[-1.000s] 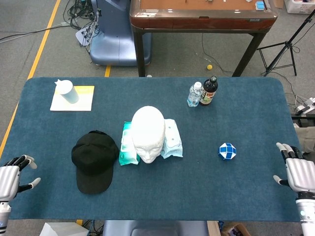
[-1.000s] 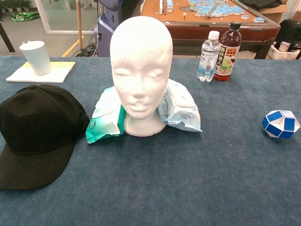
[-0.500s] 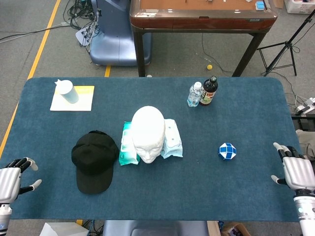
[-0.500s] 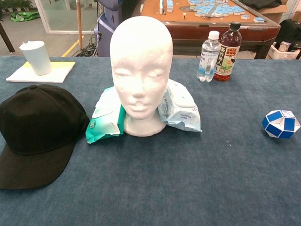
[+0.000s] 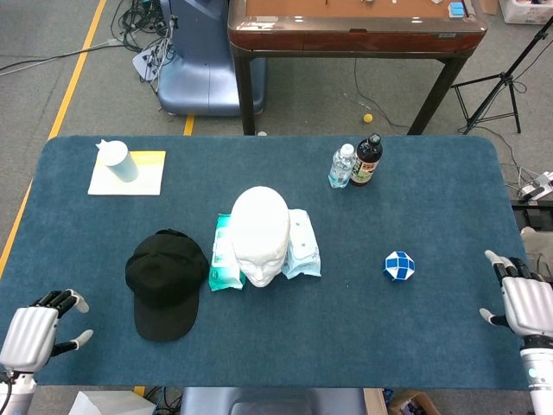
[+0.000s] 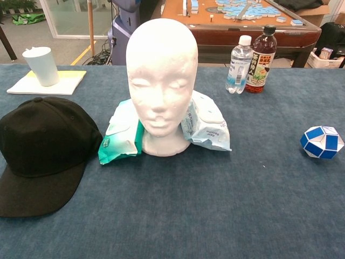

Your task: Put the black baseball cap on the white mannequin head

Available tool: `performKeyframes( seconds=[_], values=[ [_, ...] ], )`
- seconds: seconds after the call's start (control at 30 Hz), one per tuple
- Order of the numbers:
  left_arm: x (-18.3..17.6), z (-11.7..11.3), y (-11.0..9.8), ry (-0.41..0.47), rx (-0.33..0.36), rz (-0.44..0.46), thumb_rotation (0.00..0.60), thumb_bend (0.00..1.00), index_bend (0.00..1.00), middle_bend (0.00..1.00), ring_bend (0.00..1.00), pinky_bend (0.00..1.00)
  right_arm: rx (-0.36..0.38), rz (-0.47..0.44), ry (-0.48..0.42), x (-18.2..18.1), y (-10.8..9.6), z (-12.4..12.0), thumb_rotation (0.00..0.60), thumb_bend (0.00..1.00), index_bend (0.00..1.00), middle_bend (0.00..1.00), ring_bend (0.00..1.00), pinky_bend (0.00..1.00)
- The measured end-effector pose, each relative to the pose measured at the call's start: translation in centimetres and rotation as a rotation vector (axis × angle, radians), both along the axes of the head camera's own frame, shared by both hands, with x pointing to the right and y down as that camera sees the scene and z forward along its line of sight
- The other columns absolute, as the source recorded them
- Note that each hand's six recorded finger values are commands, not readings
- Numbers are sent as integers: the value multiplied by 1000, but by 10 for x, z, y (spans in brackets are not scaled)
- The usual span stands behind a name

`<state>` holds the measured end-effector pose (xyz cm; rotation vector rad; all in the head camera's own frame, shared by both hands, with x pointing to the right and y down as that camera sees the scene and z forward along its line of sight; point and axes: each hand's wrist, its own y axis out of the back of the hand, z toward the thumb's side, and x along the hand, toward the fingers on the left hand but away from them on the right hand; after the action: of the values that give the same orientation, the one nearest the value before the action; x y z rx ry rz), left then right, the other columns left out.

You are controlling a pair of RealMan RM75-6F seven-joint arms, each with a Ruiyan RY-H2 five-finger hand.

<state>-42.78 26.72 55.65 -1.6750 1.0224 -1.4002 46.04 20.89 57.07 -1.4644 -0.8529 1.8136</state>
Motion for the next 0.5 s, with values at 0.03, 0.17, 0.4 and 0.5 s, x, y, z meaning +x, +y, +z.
performKeyframes(
  seconds=[0.03, 0.17, 0.4, 0.5],
  values=[
    [5, -1, 3, 9, -6, 7, 600, 38, 517, 464, 359, 504, 2, 0, -2, 0, 0, -1, 600, 0, 69, 213, 127, 311],
    [19, 3, 14, 33, -40, 16, 600, 31, 554, 522, 366, 467, -2, 0, -6, 0, 1, -1, 600, 0, 69, 213, 127, 311],
    [44, 18, 26, 87, -83, 32, 600, 20, 643, 657, 438, 424, 5, 4, -14, 1, 0, -4, 600, 0, 69, 213, 127, 311],
    [55, 27, 30, 102, -102, 43, 600, 12, 655, 675, 450, 423, 11, 6, -19, 1, 0, -6, 600, 0, 69, 213, 127, 311]
  ],
)
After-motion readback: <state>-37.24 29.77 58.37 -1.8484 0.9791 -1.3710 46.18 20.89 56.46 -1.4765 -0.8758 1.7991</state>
